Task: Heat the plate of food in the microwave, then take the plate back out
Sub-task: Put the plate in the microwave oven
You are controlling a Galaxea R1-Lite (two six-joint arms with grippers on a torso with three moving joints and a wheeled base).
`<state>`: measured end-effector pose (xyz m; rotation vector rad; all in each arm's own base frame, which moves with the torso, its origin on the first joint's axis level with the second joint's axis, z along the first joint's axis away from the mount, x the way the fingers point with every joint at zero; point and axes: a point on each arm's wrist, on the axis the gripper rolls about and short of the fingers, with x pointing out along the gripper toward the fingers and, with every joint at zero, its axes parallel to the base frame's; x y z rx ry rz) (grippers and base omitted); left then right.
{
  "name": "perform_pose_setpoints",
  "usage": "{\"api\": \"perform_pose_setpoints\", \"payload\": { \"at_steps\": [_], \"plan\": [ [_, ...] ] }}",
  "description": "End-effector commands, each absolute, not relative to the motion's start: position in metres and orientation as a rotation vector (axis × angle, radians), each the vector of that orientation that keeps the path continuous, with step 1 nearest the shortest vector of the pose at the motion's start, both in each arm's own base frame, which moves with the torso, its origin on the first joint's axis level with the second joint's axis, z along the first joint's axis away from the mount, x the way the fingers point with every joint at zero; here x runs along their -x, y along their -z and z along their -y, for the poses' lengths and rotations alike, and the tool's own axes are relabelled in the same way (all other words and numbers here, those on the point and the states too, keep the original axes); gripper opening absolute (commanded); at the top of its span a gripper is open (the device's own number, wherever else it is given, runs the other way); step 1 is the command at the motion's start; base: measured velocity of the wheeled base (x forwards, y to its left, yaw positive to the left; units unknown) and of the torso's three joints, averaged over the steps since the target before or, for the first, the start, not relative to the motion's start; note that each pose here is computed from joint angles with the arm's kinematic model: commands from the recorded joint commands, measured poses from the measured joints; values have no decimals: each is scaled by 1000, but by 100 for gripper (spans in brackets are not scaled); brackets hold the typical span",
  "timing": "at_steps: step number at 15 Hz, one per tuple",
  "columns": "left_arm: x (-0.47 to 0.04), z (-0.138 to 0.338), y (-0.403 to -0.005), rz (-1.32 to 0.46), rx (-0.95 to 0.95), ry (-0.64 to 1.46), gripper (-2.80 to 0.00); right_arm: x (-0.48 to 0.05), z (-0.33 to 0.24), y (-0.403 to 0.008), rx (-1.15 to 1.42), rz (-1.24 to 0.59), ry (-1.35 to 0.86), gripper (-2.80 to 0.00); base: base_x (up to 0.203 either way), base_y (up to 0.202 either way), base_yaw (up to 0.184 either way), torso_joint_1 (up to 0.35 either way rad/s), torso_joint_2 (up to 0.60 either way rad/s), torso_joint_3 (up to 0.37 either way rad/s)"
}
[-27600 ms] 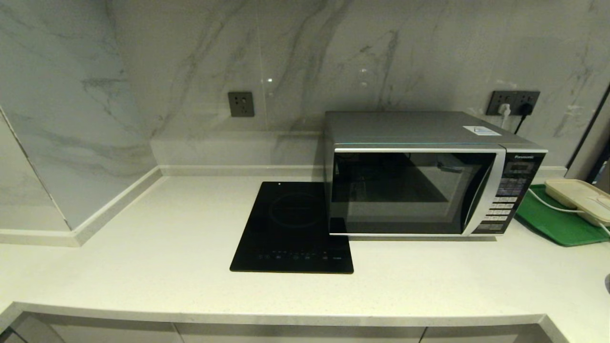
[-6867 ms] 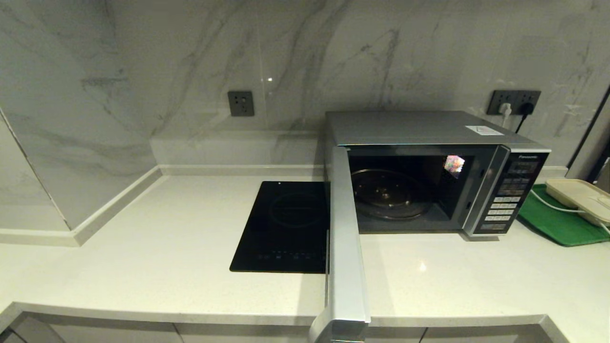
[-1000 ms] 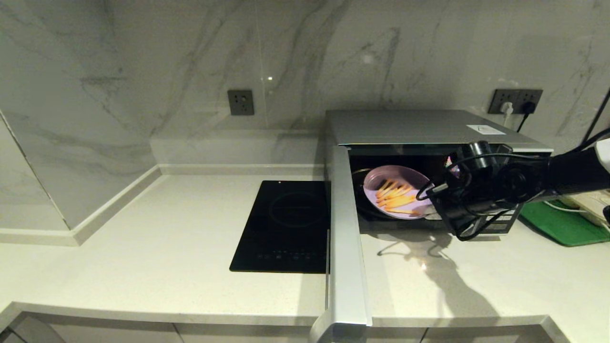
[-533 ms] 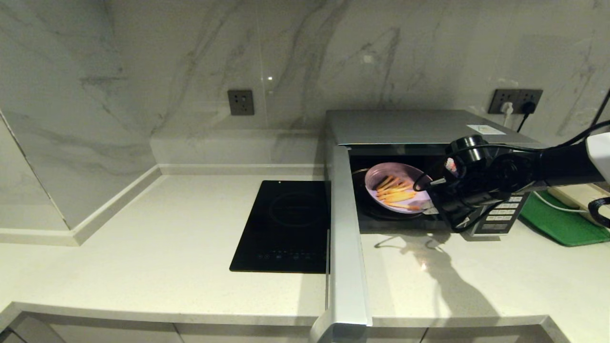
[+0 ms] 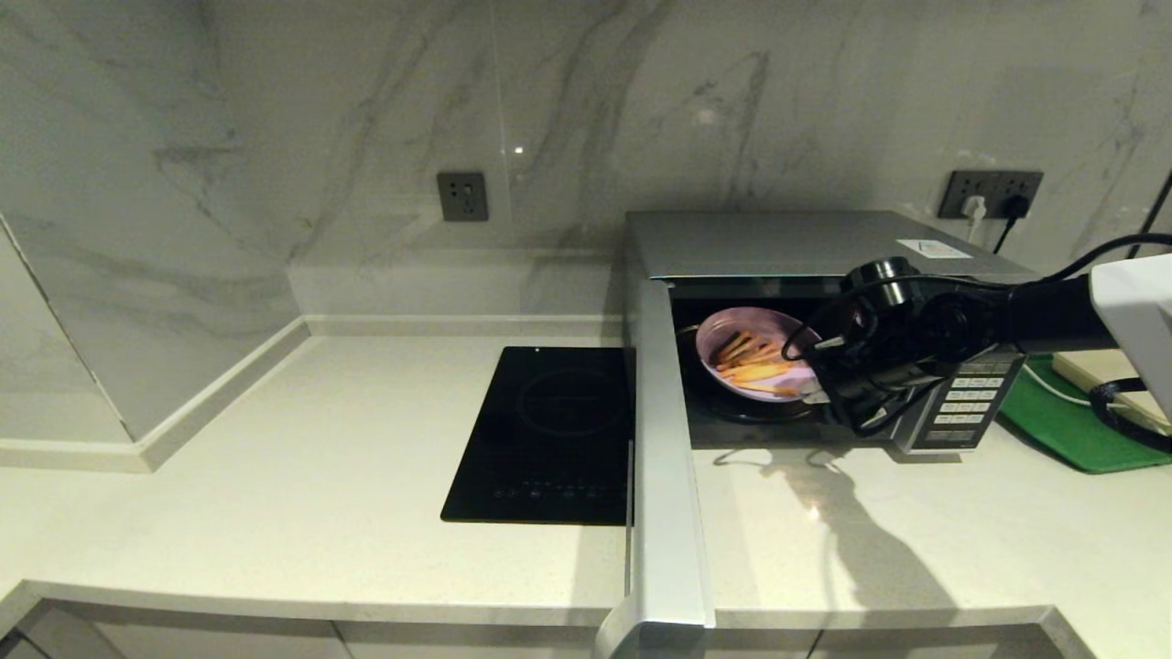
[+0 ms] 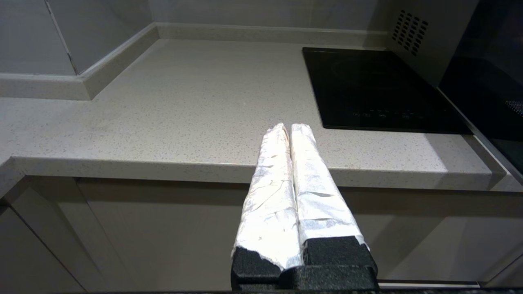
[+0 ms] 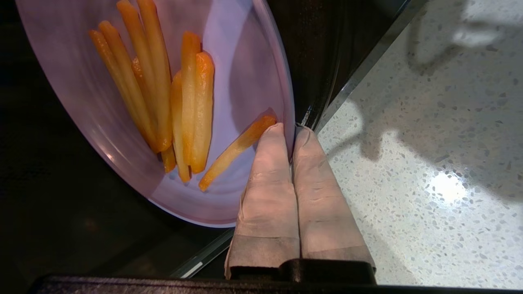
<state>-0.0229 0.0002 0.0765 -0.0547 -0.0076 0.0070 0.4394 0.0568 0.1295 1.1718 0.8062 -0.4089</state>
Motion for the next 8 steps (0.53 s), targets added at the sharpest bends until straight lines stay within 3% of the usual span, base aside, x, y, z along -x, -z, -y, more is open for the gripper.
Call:
{"api": "perform_pose_setpoints", "payload": {
  "at_steps": [1, 8],
  "plan": [
    [23, 0, -77, 8, 55, -7, -280, -444, -60, -121, -1169, -816, 421, -280, 0, 0, 0, 0, 0, 0],
    [23, 0, -77, 8, 55, -7, -280, -448, -63, -118, -1165, -814, 415, -280, 0, 0, 0, 0, 0, 0]
  ]
}}
